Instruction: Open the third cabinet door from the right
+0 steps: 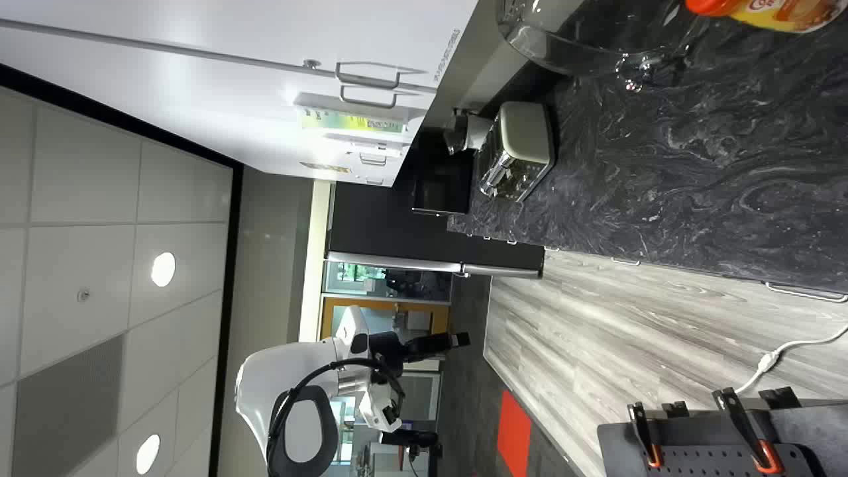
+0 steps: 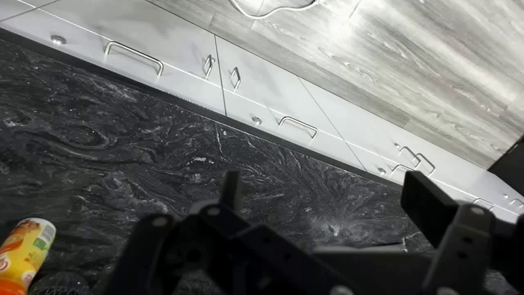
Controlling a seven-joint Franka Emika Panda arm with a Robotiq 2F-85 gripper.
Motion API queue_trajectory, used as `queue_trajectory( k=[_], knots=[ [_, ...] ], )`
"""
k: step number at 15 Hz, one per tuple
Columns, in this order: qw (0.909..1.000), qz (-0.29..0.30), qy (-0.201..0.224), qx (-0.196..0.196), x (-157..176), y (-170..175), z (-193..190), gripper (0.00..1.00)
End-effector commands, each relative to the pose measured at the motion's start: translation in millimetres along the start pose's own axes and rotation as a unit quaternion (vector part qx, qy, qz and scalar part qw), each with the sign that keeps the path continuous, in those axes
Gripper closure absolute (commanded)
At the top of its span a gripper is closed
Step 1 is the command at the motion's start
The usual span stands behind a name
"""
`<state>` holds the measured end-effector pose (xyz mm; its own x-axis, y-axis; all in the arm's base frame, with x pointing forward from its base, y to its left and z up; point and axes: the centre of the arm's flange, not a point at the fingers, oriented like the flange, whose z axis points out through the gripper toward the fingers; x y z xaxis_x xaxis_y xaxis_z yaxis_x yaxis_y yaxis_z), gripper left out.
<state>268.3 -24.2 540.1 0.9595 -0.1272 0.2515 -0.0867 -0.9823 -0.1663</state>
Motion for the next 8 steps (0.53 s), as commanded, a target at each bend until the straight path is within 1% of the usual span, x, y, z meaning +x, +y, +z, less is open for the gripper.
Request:
queue_trajectory(
  k=[1, 6, 8],
  knots=[
    [1.0, 0.0, 0.0, 0.0, 0, 0, 0, 0.0],
    [1.0, 0.003, 0.004, -0.004, 2, 1, 0, 0.0],
    [0.9991, 0.014, 0.034, -0.02, 14, 5, -10, 0.0]
  ],
)
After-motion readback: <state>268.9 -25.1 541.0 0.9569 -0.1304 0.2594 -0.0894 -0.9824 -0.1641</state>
